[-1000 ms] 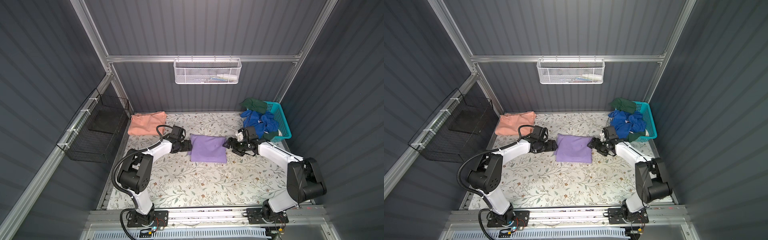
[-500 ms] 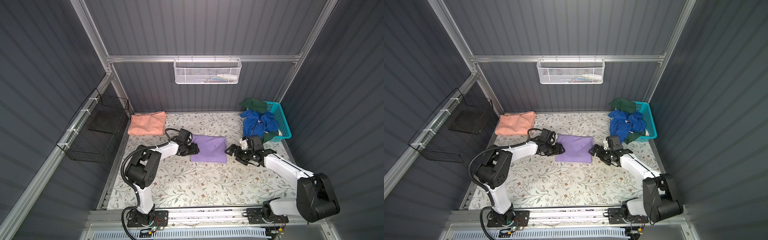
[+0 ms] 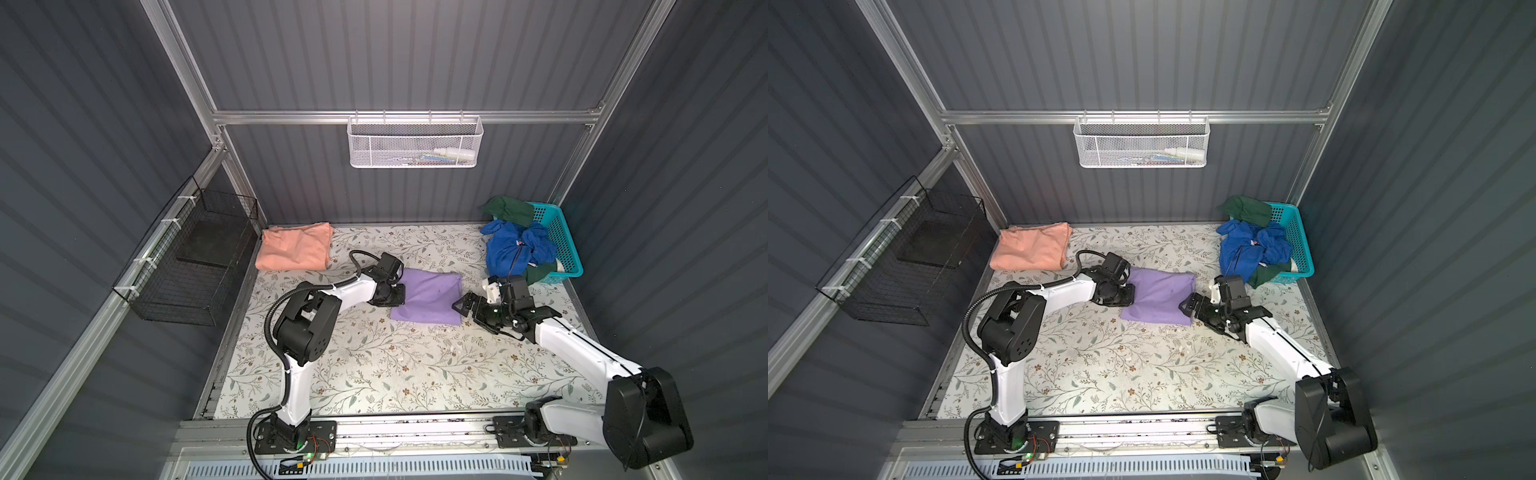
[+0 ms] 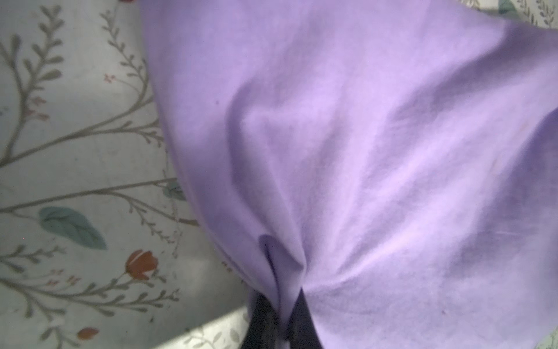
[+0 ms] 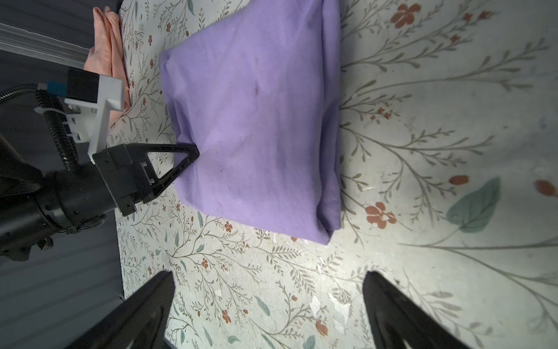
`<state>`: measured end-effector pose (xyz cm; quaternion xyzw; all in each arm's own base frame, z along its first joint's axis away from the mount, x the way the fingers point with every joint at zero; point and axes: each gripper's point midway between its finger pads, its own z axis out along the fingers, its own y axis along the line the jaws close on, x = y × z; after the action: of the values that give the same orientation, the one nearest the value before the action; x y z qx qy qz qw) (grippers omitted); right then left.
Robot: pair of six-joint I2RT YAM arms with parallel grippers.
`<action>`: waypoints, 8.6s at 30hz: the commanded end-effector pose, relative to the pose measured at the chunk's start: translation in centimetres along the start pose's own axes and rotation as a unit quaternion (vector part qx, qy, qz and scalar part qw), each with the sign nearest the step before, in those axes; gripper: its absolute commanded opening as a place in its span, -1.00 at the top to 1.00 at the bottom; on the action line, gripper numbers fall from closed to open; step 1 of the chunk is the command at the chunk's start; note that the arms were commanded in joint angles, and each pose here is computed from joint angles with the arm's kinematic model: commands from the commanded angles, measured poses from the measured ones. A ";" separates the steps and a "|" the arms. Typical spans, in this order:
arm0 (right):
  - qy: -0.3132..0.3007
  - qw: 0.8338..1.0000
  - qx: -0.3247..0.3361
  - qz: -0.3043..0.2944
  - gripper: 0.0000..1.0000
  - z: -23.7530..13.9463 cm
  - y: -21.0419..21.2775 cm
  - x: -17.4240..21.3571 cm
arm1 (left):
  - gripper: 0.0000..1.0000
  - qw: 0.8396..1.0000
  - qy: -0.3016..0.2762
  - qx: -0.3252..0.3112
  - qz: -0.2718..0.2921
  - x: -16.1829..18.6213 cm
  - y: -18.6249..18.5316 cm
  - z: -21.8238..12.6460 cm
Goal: Fold and stack the t-shirts
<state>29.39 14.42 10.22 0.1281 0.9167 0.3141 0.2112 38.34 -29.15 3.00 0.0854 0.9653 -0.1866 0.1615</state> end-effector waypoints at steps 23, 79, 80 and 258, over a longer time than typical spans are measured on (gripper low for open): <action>0.021 1.000 -0.006 0.001 -0.98 1.5 0.0 -0.1 | 1.00 0.981 -0.005 -0.163 0.109 -7.4 5.3 -2.4; 0.047 0.997 -0.061 0.005 -0.98 4.3 0.1 0.3 | 1.00 0.863 -0.282 -0.411 0.079 -26.2 20.7 -27.2; 0.048 0.997 -0.061 0.006 -0.98 4.4 0.0 0.3 | 1.00 0.863 -0.281 -0.412 0.079 -26.2 20.8 -27.2; -0.426 0.853 0.187 -0.235 -0.98 -6.3 -11.5 -15.0 | -0.99 0.893 -0.381 -0.232 0.054 -1.5 25.2 -12.5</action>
<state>38.60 -3.40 12.06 0.0662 0.7820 -0.0125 0.6196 41.38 -1.23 5.44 0.0133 0.8442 0.0402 0.5344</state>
